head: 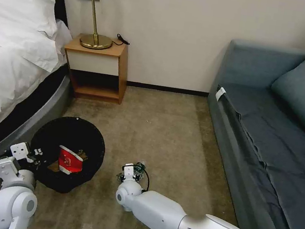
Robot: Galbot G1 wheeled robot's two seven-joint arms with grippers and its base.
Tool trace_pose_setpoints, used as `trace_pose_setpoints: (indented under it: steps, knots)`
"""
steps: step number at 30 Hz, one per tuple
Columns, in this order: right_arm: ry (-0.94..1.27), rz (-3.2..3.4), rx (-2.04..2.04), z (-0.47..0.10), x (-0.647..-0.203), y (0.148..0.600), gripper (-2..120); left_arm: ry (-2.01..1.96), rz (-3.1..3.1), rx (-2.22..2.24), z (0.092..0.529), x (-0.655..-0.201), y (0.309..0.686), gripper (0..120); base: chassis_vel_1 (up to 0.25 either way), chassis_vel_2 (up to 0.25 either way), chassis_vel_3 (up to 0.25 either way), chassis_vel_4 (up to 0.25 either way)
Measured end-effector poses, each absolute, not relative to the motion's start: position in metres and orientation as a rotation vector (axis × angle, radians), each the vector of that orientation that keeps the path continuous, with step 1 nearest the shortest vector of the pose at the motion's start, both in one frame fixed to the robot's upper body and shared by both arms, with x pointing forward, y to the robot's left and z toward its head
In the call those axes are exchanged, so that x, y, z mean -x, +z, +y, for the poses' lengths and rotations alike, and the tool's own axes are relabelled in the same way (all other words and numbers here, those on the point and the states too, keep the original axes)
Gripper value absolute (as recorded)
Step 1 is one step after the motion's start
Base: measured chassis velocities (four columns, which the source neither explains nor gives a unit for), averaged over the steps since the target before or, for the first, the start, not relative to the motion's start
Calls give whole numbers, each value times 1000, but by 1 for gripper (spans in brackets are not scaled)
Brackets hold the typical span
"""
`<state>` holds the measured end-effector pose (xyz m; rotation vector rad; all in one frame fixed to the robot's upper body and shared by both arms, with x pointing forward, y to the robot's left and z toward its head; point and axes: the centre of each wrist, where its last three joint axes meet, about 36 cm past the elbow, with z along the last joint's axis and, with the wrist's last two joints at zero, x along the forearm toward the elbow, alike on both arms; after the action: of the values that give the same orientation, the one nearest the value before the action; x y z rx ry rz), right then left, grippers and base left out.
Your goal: Pick up the trash bin, then pick up the garbage on the floor and place it into the trash bin.
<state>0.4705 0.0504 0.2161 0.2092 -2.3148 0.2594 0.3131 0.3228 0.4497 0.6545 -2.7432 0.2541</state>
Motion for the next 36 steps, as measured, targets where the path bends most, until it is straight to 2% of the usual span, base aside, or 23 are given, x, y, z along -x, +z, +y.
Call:
trace_pose_setpoints:
  steps: [3, 6, 7, 11, 15, 16, 17, 22, 26, 33, 36]
  knots:
    - [284, -2319, -220, 47, -469, 209, 90, 252, -2748, -657, 323, -312, 452, 3, 0, 0, 0, 0]
    - [303, -2319, -231, 43, -466, 204, 79, 253, -2752, -658, 323, -311, 454, 3, 0, 0, 0, 0]
    - [303, -2319, -231, 43, -466, 204, 79, 253, -2752, -658, 323, -311, 454, 3, 0, 0, 0, 0]
    - [324, -2318, -235, 36, -464, 199, 60, 257, -2753, -658, 322, -309, 454, 3, 0, 0, 0, 0]
    - [335, -2316, -240, 32, -463, 196, 51, 257, -2754, -659, 322, -308, 455, 3, 0, 0, 0, 0]
    - [343, -2316, -244, 29, -462, 194, 43, 256, -2756, -660, 322, -308, 455, 3, 0, 0, 0, 0]
    - [343, -2316, -244, 29, -462, 194, 43, 256, -2756, -660, 322, -308, 455, 3, 0, 0, 0, 0]
    - [359, -2316, -253, 20, -458, 191, 23, 260, -2756, -663, 322, -307, 455, 3, 0, 0, 0, 0]
    - [366, -2318, -255, 15, -457, 191, 19, 261, -2756, -665, 321, -307, 455, 3, 0, 0, 0, 0]
    - [366, -2336, -243, 4, -458, 200, 19, 263, -2755, -664, 321, -308, 454, 3, 0, 0, 0, 0]
    - [365, -2374, -229, -9, -466, 219, 19, 262, -2757, -662, 321, -309, 454, 3, 0, 0, 0, 0]
